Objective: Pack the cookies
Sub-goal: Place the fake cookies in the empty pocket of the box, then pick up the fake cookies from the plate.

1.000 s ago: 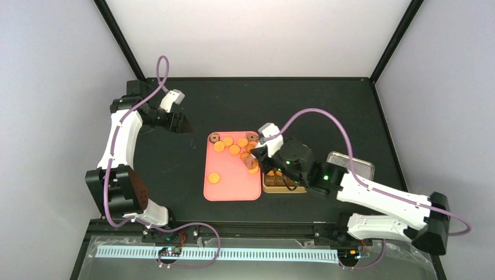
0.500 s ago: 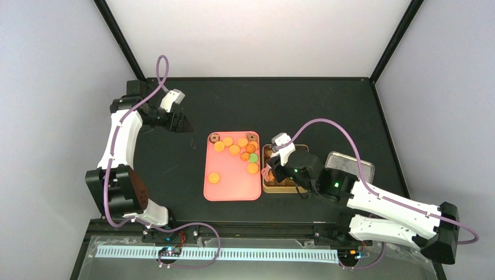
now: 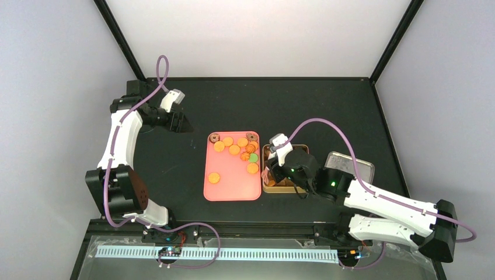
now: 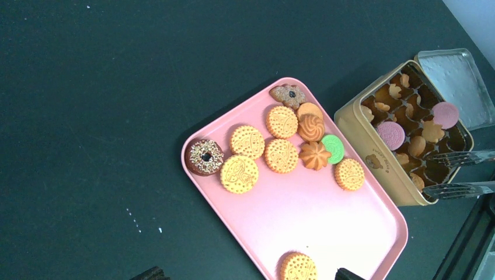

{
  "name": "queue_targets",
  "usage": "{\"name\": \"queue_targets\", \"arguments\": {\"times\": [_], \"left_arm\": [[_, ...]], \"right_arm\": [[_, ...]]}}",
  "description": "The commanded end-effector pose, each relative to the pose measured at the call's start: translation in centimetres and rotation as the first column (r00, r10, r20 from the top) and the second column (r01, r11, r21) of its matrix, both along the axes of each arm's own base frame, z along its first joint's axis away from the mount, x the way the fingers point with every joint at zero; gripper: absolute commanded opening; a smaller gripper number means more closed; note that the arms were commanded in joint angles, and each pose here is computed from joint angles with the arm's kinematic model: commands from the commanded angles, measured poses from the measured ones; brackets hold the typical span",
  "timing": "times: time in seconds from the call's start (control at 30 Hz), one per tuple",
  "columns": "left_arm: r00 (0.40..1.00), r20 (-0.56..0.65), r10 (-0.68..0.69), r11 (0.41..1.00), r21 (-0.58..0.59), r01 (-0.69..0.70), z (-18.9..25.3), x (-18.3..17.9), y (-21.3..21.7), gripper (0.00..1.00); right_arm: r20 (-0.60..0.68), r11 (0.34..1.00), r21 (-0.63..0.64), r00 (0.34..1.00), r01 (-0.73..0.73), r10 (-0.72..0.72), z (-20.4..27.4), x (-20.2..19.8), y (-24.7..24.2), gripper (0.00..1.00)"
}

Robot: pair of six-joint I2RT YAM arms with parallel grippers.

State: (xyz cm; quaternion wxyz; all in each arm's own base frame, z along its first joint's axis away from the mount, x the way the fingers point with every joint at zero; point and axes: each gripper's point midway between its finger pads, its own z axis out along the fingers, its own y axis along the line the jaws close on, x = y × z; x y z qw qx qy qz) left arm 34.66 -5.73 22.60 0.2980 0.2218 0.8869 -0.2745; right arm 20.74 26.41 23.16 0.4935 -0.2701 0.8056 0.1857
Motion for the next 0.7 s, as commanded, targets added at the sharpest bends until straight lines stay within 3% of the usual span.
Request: {"name": "queue_targets", "arguments": {"times": [0.0,0.37,0.67], "left_arm": [[1.0,0.015,-0.01,1.0,-0.016,0.01,0.8,0.1,-0.1,0.77],[1.0,0.004,-0.007,1.0,-0.011,0.007,0.7,-0.1,0.0,0.77],[1.0,0.0,0.002,1.0,-0.009,-0.002,0.5,-0.1,0.4,0.77]], "right_arm": [[0.045,0.998,0.065,0.999,0.02,-0.023,2.5,0.6,-0.1,0.38],[0.134,0.994,0.11,0.991,-0.025,0.01,7.3,3.4,2.9,0.37],[0.1,0.995,0.074,0.993,-0.071,0.064,5.6,8.9,7.9,0.37]]}}
